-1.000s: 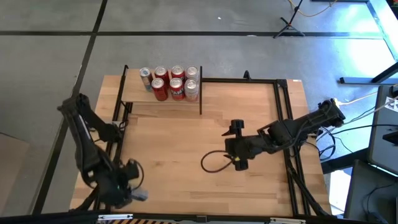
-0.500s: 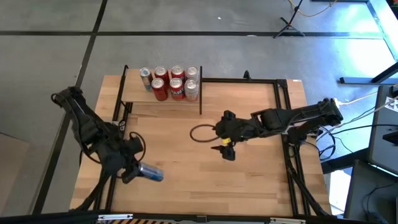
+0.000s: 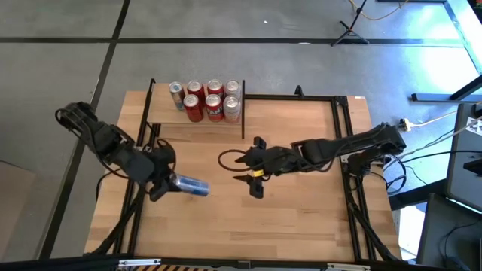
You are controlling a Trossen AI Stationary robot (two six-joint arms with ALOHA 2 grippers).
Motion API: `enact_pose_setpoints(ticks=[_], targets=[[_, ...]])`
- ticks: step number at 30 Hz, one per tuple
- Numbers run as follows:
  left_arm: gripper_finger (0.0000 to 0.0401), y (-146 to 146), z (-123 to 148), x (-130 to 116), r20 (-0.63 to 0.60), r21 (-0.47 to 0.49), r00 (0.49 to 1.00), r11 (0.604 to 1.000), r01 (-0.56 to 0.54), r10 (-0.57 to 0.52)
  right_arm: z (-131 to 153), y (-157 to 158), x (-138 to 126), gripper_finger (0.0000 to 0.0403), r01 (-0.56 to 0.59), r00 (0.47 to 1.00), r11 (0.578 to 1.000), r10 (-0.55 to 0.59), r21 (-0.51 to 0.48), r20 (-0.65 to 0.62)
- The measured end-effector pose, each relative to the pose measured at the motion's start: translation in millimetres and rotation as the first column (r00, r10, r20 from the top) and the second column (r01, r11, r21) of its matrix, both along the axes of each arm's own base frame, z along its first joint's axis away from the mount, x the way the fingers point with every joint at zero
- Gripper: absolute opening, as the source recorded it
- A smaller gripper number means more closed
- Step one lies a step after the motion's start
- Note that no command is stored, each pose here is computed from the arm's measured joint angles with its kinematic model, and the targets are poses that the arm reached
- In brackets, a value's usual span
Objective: Place canned beverage on shelf
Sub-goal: Put the blue soda can on the shelf aligned with the other blue soda can
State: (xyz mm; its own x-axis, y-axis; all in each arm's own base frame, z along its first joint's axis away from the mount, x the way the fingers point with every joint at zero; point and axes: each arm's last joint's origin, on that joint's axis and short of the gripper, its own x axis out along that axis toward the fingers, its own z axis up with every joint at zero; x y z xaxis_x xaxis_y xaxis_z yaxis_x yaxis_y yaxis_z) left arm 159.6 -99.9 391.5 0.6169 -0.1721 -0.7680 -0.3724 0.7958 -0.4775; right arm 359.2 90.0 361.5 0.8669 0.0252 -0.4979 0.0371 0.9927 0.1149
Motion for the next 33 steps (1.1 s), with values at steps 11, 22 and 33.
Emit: enact_pose_setpoints(ticks=[11,22,33], targets=[[0.0205,12.6,6.7,-3.5,0.096,0.169,0.994,0.985,0.040,-0.057,-5.5,3.3,23.7,0.0037,0.094,0.985,0.996,-0.094,0.003,0.142],[0.0205,16.2,13.9,-6.0,0.180,0.257,0.978,0.965,0.059,-0.108,-33.5,6.9,55.1,0.0013,0.053,0.982,0.998,-0.059,0.040,0.181],[0.0205,19.3,18.3,-5.7,0.247,0.317,0.967,0.948,-0.020,-0.063,-55.3,8.0,72.2,0.0004,0.060,0.981,0.997,-0.066,0.041,0.182]])
